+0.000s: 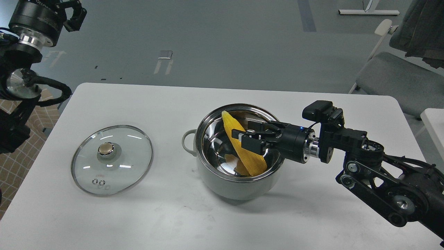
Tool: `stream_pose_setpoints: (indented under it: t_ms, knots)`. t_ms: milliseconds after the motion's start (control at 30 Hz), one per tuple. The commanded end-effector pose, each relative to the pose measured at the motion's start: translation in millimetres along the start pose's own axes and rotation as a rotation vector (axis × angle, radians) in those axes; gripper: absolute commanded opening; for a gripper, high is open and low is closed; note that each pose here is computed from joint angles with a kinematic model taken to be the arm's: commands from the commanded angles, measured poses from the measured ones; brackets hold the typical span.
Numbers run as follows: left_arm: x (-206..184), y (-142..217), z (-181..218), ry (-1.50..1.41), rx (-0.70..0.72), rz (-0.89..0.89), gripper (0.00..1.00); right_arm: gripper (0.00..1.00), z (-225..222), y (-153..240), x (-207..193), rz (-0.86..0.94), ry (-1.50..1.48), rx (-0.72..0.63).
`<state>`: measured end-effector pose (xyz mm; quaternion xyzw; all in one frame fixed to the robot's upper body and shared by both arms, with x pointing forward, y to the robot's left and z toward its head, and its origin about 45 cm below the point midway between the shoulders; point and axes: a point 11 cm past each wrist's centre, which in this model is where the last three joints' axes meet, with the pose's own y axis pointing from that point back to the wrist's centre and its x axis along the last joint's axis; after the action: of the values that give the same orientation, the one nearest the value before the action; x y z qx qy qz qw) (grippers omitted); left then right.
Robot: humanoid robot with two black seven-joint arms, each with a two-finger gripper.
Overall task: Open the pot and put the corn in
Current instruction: 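Release the corn into the pot and lift the right gripper away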
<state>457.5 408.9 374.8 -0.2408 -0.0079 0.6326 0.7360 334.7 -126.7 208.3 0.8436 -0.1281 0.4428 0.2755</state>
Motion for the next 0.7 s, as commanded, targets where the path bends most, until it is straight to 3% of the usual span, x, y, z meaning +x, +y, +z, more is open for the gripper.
stream_pose_setpoints:
  t_ms: [0, 200, 433, 667]
  knots:
    - [0.1, 0.1, -0.1, 0.000, 0.002, 0.000, 0.97, 0.93, -0.8, 0.0, 2.1, 0.007, 0.001, 0.002]
    - [0.0, -0.3, 1.1, -0.001, -0.002, -0.002, 0.97, 0.94, 1.8, 4.2, 24.7, 0.075, 0.005, -0.006]
    - [-1.3, 0.4, 0.4, 0.008, -0.004, -0.015, 0.97, 0.98, 5.0, 33.0, 155.1, 0.493, -0.066, 0.010]
    - [-0.8, 2.1, 1.6, 0.033, -0.012, -0.046, 0.97, 0.99, 46.3, 72.6, 224.9, 0.736, -0.381, 0.067]
